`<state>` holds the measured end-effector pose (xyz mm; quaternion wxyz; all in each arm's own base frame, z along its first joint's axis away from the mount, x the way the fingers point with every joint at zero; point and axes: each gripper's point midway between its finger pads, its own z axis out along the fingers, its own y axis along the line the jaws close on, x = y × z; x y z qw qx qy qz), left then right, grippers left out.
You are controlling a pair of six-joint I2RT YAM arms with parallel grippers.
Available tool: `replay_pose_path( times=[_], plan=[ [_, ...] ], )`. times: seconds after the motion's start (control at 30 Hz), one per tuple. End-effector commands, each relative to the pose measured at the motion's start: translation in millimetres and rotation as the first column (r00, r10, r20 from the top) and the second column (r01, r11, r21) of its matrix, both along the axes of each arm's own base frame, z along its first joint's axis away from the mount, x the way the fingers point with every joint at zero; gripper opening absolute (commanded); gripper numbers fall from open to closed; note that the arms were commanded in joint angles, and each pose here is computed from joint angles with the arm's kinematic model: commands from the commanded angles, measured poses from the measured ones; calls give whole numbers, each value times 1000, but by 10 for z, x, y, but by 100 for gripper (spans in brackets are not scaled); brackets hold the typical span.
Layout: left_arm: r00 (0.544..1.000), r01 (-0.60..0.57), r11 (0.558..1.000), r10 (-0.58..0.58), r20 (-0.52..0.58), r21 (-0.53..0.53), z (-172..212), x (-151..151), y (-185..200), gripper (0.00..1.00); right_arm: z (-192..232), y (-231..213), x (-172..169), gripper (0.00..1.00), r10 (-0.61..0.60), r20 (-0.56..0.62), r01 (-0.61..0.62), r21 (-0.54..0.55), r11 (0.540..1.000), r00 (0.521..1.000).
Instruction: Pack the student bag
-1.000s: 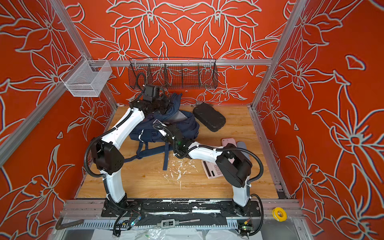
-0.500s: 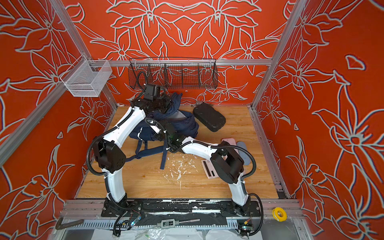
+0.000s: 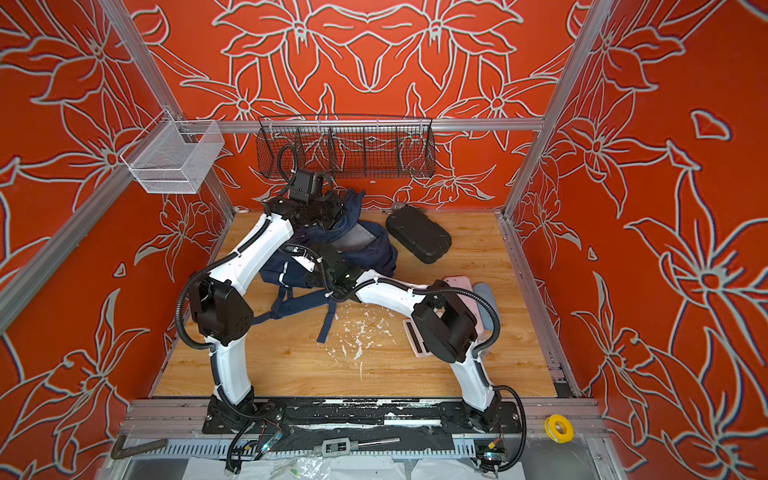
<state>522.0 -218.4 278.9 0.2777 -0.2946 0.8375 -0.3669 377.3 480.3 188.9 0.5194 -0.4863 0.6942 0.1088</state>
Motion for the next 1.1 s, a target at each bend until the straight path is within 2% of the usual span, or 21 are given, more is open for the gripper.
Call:
replay_pose_path(
  times=[0.0,0.03,0.17,0.47,0.53,0.6,0.67,0.73,0.8,0.9,1.0,1.03,1.07],
  plan=[
    [936,206,973,-167,309,-101,937,-101,-287,0,-87,400,-924,40,295,-64,-295,14,956,953],
    [939,216,973,-182,292,-86,884,-165,-195,0,-63,335,-972,48,306,-60,-305,18,952,950],
    [934,239,971,-224,279,-19,765,-411,159,0,0,55,-1128,62,333,-87,-332,21,943,939],
    [938,222,974,-227,262,49,446,-623,605,0,158,-581,-1137,71,295,-268,-265,143,954,917],
    [937,242,969,-248,247,56,384,-665,623,0,229,-749,-1039,71,235,-291,-196,158,968,927],
    [925,287,955,-296,238,75,338,-740,611,0,282,-1005,-826,71,108,-323,-59,159,986,940],
    [923,309,944,-327,204,115,238,-838,636,0,354,-1381,-566,70,-59,-377,124,151,981,924],
    [921,323,935,-347,180,147,136,-920,661,0,388,-1813,-327,69,-235,-433,321,136,937,870],
    [920,333,929,-358,161,162,41,-990,679,0,374,-2239,-194,69,-376,-498,486,107,867,781],
    [916,355,919,-378,131,171,-111,-1070,684,0,269,-2835,-163,72,-537,-567,665,25,747,624],
    [910,381,908,-402,103,177,-245,-1132,680,0,65,-3377,-231,84,-664,-584,785,-72,616,467],
    [908,389,903,-409,92,181,-281,-1149,683,0,-56,-3575,-268,96,-697,-599,818,-118,564,394],
    [904,399,897,-420,84,187,-315,-1162,677,0,-171,-3736,-305,97,-717,-617,840,-161,519,325]
  ],
)
